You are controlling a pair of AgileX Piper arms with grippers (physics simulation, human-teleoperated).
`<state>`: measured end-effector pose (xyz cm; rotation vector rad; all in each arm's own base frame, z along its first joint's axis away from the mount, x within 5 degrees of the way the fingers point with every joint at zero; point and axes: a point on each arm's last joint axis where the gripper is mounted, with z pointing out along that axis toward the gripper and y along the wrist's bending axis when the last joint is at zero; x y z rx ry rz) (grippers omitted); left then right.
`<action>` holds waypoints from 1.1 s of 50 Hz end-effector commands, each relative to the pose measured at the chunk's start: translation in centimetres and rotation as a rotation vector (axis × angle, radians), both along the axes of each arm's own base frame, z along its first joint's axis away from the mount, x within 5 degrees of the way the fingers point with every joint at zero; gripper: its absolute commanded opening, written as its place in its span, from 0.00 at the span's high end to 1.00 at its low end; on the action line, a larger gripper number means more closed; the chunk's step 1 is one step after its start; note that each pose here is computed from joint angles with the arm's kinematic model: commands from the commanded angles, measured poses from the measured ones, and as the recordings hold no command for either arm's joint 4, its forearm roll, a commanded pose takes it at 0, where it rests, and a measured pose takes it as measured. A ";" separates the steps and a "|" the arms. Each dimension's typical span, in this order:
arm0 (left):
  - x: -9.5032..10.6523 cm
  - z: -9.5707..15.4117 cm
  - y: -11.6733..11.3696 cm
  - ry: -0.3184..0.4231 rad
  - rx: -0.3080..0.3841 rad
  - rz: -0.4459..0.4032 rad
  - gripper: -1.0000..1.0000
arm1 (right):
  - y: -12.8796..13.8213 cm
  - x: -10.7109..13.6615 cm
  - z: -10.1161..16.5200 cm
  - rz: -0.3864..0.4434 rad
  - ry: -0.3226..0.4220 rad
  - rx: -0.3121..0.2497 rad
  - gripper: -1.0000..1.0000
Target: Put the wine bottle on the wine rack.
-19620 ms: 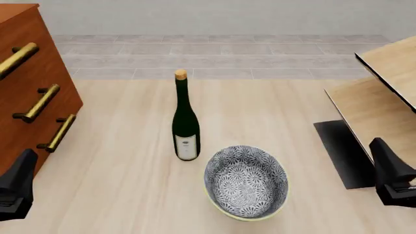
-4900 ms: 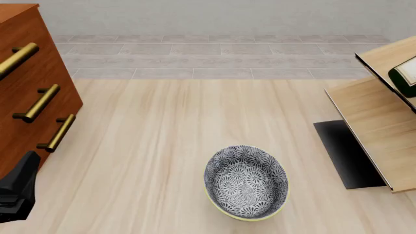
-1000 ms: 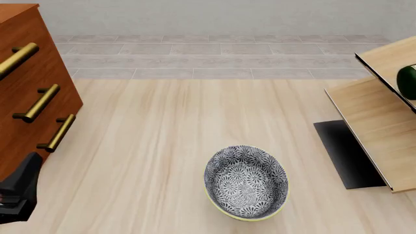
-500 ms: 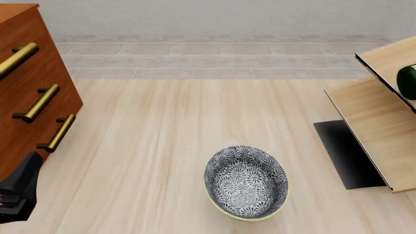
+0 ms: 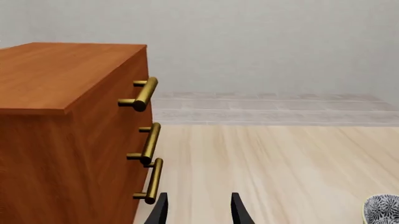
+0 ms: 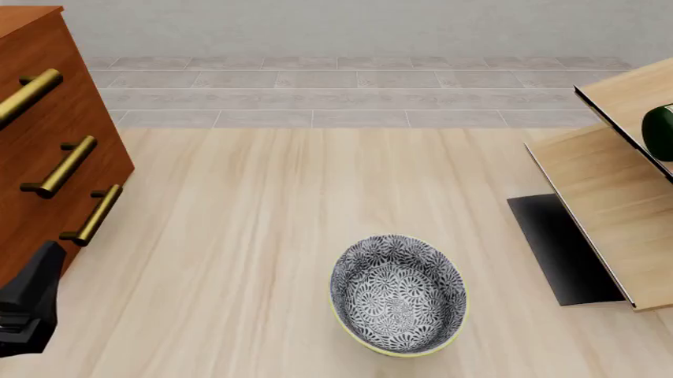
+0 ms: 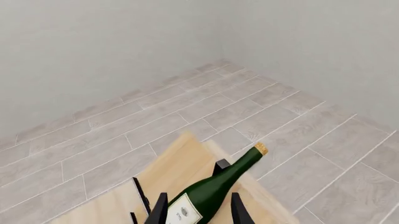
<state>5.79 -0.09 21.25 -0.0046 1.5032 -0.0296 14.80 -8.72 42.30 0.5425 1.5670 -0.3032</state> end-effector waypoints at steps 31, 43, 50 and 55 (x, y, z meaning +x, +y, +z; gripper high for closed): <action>0.1 1.2 0.0 -0.024 0.023 0.005 0.00 | 5.3 -5.3 -3.6 0.193 0.010 -0.121 0.00; -0.2 2.4 0.0 -0.041 0.035 0.005 0.00 | 6.1 -6.8 -4.7 0.226 0.000 -0.129 0.00; -0.5 3.0 0.0 -0.048 0.044 0.007 0.00 | 6.6 -7.7 -5.1 0.251 -0.002 -0.156 0.00; -0.6 3.5 0.0 -0.052 0.051 0.009 0.00 | 6.9 -8.2 -5.0 0.265 -0.013 -0.158 0.00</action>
